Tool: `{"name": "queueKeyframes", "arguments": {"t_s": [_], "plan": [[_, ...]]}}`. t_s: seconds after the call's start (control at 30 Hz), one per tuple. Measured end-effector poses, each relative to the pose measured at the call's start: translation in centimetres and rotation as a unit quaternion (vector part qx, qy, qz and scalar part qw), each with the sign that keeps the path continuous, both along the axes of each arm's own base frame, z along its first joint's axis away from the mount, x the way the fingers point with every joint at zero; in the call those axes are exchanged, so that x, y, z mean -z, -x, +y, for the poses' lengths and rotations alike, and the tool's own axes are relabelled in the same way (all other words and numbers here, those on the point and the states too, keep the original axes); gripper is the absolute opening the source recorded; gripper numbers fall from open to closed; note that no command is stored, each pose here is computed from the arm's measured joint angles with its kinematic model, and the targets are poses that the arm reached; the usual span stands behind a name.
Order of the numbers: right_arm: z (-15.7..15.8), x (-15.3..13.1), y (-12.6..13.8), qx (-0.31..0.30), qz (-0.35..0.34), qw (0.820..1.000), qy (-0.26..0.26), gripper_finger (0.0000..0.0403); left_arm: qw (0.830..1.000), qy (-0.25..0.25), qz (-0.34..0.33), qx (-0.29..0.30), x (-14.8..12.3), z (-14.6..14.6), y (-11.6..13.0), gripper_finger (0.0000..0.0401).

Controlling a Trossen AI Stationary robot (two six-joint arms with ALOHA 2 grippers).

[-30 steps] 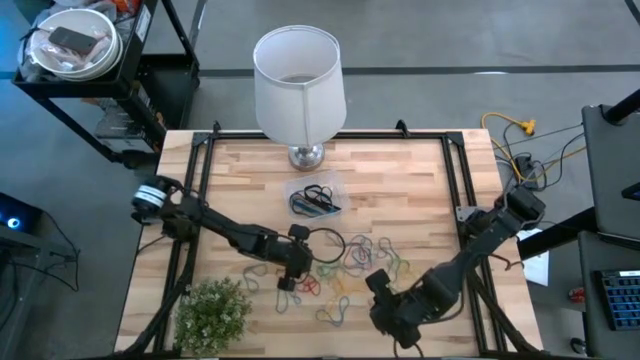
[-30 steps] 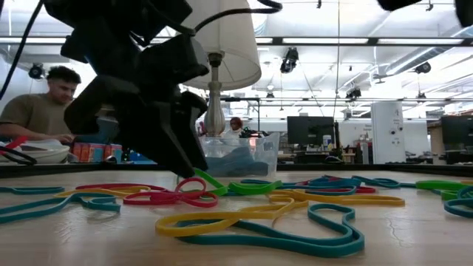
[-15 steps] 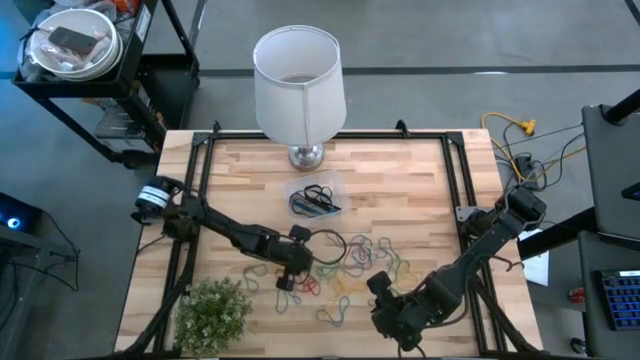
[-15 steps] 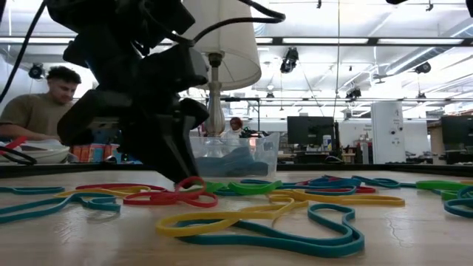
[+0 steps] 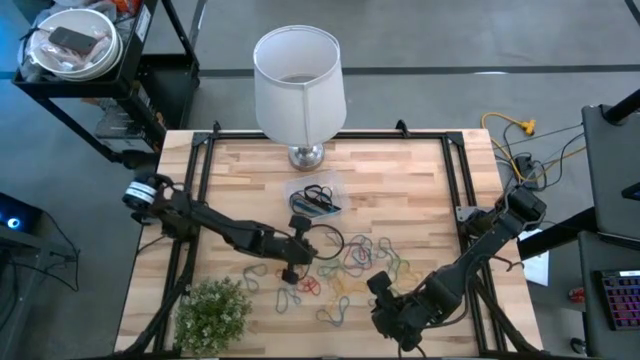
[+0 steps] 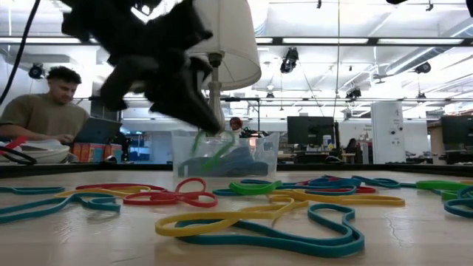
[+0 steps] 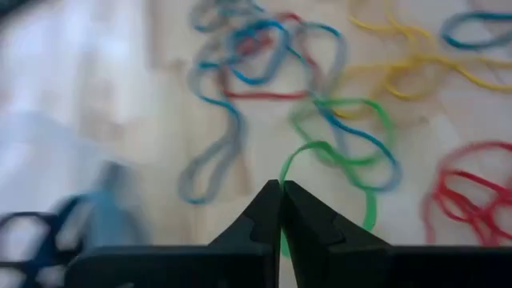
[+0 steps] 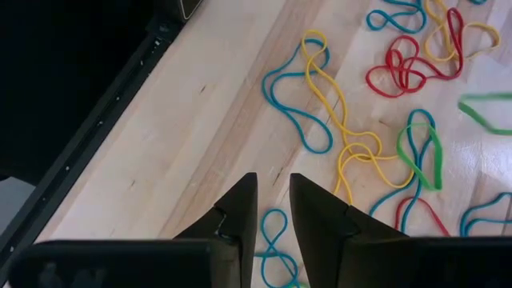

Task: Pick and place rubber bands into bin
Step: Put the green rubber band into the transparent container

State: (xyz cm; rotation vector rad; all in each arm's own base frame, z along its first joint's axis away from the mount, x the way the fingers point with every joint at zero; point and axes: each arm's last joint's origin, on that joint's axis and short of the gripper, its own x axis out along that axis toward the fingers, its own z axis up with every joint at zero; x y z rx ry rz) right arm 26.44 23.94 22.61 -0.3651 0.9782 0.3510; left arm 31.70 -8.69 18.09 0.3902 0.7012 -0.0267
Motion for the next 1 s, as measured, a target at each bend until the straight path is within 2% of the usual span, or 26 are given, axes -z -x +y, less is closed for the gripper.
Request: {"name": "queueKeyframes", "arguments": {"t_s": [0.17, 0.3, 0.4, 0.63, 1.0], "plan": [[0.0, 0.0, 0.0, 0.0, 0.0, 1.0, 0.0, 0.0068, 0.996, -0.059, -0.05, -0.047, -2.6, 0.7, 0.6, 0.0], [0.0, 0.0, 0.0, 0.0, 0.0, 1.0, 0.0, 0.0068, 0.983, -0.133, -0.074, -0.106, -4.2, 1.9, 1.3, 0.0], [0.0, 0.0, 0.0, 0.0, 0.0, 1.0, 0.0, 0.0066, 0.974, -0.162, -0.081, -0.134, -5.0, 3.1, 1.6, 0.0], [0.0, 0.0, 0.0, 0.0, 0.0, 1.0, 0.0, 0.0064, 0.967, -0.167, -0.067, -0.181, -5.3, 6.6, 1.5, 0.0], [0.0, 0.0, 0.0, 0.0, 0.0, 1.0, 0.0, 0.0064, 0.976, -0.113, -0.023, -0.186, -3.6, 11.7, 1.2, 0.0]]}}
